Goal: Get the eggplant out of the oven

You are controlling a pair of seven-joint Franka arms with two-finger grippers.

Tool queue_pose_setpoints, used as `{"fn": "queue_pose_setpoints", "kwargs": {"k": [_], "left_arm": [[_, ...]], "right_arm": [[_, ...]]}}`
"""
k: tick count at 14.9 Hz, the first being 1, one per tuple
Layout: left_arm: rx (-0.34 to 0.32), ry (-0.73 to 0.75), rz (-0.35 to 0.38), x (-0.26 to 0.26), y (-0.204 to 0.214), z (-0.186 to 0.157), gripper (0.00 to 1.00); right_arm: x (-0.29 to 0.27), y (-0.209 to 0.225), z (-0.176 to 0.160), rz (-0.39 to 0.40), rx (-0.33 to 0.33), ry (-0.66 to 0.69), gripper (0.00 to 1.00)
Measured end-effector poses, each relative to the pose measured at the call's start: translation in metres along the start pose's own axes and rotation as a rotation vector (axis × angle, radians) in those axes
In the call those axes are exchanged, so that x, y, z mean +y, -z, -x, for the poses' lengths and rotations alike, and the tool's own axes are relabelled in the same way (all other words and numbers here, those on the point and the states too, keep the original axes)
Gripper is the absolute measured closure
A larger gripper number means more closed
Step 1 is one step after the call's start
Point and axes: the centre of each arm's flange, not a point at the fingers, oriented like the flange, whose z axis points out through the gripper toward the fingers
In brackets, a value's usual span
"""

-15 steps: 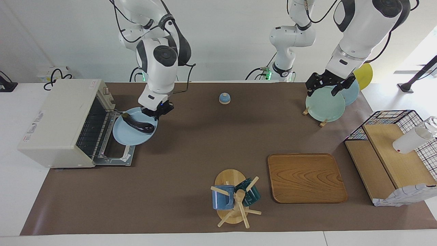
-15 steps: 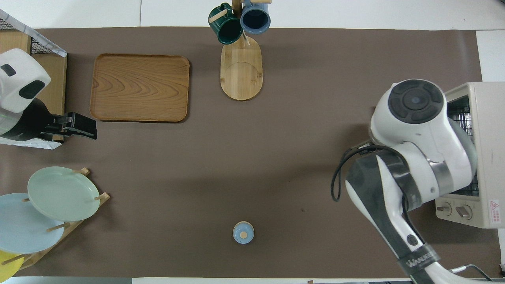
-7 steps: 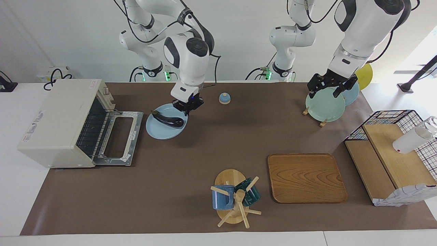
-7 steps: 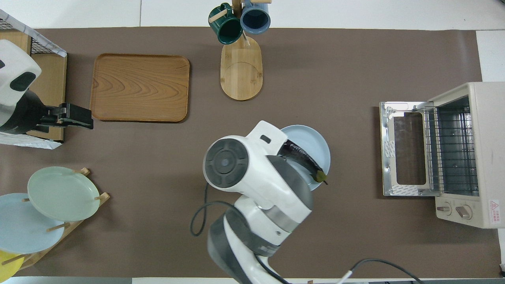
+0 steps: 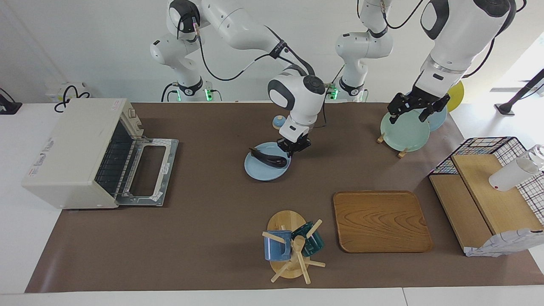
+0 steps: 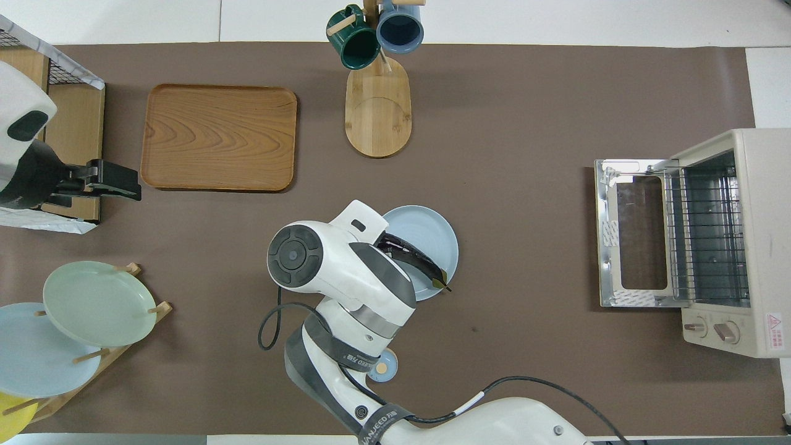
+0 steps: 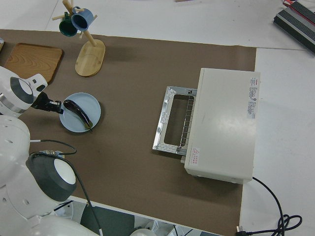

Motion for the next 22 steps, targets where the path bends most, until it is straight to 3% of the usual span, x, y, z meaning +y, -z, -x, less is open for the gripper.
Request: {"fn": "queue_pose_setpoints", "kwargs": {"k": [3, 6, 9, 11, 13, 17, 22], "left_arm": [[0.007, 0.005, 0.001, -0.003, 0.0, -0.001, 0.0], [0.018, 0.003, 0.003, -0.001, -0.007, -0.003, 0.0], [0.021, -0.003, 0.002, 0.003, -0.027, -0.004, 0.0], [0.018, -0.014, 0.001, 0.009, -0.039, -0.001, 0.0], [0.02, -0.029, 0.001, 0.029, -0.053, 0.006, 0.0], [0.007, 0.085, -0.002, 0.091, -0.076, 0.03, 0.0], [0.046, 0.282, 0.074, 0.189, -0.119, 0.06, 0.0]], "right_arm": [[-0.002, 0.005, -0.001, -0.048, 0.006, -0.03, 0.98], [0.0, 0.026, -0.007, -0.079, 0.027, -0.044, 0.75], [0.021, 0.051, -0.014, -0.061, 0.013, -0.046, 0.76], [0.073, 0.077, -0.03, -0.026, -0.03, -0.019, 0.77], [0.147, 0.094, -0.05, 0.005, -0.086, -0.02, 0.95], [0.263, 0.051, -0.058, 0.119, -0.164, 0.011, 0.99], [0.328, -0.022, -0.035, 0.149, -0.182, 0.033, 0.99]]}}
